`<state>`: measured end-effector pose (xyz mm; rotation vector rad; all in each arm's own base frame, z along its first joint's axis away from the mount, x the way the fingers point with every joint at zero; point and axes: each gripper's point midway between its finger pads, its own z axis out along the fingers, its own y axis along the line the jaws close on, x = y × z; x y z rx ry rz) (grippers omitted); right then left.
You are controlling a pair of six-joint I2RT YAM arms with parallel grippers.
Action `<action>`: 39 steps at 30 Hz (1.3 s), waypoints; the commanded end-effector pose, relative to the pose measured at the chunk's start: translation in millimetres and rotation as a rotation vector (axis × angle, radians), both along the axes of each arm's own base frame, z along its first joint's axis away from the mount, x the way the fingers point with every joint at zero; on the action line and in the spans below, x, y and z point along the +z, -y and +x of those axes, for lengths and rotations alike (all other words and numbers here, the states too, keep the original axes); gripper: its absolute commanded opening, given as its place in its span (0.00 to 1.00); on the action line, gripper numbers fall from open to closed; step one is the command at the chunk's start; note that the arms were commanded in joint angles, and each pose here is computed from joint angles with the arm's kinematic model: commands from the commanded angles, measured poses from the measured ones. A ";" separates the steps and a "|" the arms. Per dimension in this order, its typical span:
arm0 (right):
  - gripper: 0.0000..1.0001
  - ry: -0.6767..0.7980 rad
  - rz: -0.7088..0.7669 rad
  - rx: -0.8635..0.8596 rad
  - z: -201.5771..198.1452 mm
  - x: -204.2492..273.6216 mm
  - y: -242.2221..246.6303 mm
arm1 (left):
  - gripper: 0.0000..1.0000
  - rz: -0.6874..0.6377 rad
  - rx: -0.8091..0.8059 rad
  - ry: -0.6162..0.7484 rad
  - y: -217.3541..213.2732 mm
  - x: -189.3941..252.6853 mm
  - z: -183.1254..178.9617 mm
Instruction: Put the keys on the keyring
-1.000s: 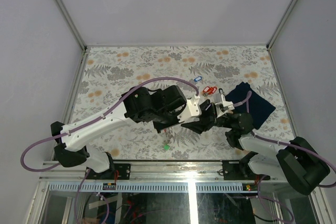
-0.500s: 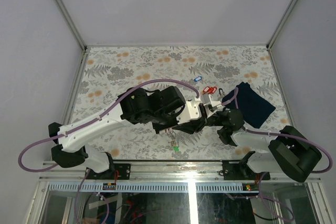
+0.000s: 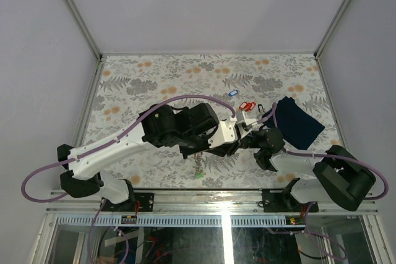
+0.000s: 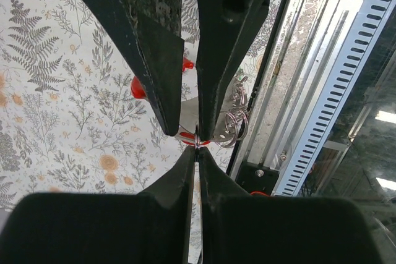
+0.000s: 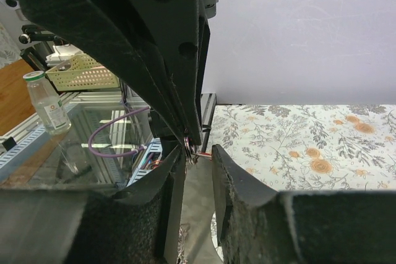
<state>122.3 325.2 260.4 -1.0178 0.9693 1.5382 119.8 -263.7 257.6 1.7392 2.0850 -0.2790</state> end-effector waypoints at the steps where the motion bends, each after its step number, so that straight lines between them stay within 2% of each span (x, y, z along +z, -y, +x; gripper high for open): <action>1: 0.29 0.139 0.143 -0.018 -2.0 39.2 1.2 | 0.00 -0.028 -0.033 0.016 1.1 11.9 -2.6; 13: 0.29 0.141 0.156 -0.015 -3.9 43.8 -0.5 | 0.00 -0.018 -0.043 0.001 3.2 7.8 -5.1; 23: 0.11 0.127 0.154 -0.013 -5.2 42.1 -1.6 | 0.00 -0.023 -0.024 0.025 2.2 11.2 -0.9; 25: 0.09 0.122 0.164 -0.030 -4.0 44.2 0.2 | 0.00 -0.045 -0.012 0.042 2.3 16.7 1.3; 29: 0.00 0.095 0.182 -0.045 -2.4 50.9 2.4 | 0.08 -0.131 0.013 0.090 5.6 33.0 6.2; 39: 0.00 0.057 0.256 -0.070 1.3 80.9 8.5 | 0.20 -0.347 0.027 0.137 8.9 62.3 2.4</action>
